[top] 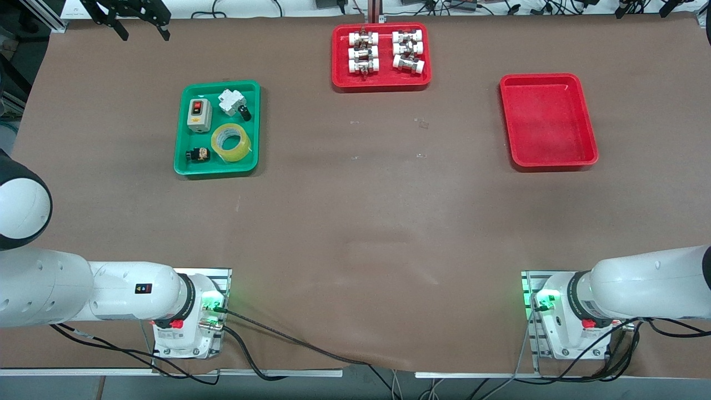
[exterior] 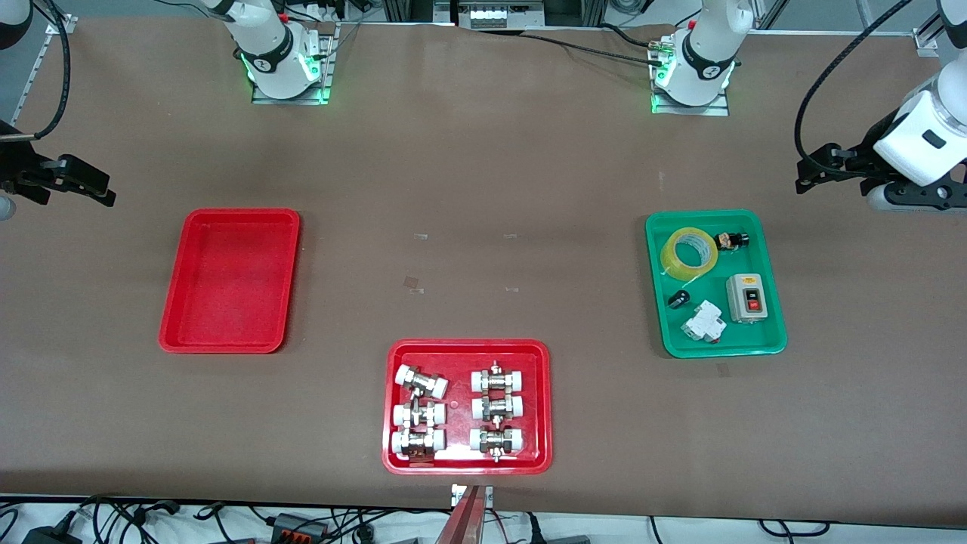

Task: Left arm passes tape to right arm into tray
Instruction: 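Move the left gripper over the green tray toward the tape roll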

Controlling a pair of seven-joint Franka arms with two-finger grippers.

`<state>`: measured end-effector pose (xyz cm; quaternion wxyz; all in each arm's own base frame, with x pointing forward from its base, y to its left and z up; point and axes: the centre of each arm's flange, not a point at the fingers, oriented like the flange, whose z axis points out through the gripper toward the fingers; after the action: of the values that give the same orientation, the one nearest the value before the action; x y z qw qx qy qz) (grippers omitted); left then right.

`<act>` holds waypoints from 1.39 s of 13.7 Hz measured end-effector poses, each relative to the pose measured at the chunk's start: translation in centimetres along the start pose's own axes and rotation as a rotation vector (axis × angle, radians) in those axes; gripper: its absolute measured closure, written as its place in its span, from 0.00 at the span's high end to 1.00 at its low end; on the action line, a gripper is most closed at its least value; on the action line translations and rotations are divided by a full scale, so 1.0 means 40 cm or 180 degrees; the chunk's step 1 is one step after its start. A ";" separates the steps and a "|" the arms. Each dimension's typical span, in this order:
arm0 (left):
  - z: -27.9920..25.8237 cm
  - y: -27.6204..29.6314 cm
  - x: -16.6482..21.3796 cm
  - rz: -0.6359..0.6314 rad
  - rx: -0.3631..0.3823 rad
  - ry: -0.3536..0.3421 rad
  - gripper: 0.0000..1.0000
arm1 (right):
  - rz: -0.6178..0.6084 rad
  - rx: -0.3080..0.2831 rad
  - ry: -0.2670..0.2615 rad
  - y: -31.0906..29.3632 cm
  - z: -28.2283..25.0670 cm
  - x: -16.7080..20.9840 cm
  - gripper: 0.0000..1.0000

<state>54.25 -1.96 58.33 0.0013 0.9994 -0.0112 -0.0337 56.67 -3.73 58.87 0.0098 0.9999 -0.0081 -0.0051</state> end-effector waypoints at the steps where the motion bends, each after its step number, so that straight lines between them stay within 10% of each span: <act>1: 0.000 0.001 0.000 0.0001 0.0000 0.0001 1.00 | 0.0000 0.0000 0.0000 0.000 0.000 0.000 1.00; 13: 0.066 -0.007 0.070 -0.0016 -0.0012 -0.0102 1.00 | -0.0003 0.0000 0.0000 -0.001 0.000 0.000 1.00; 19: 0.405 -0.017 0.180 -0.0035 -0.0035 -0.0428 1.00 | -0.0004 0.0000 0.0007 -0.002 -0.002 0.000 1.00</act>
<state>60.34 -1.47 41.66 0.0058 0.9949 -0.0056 -0.1008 56.69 -3.66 58.96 0.0098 0.9999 -0.0074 -0.0040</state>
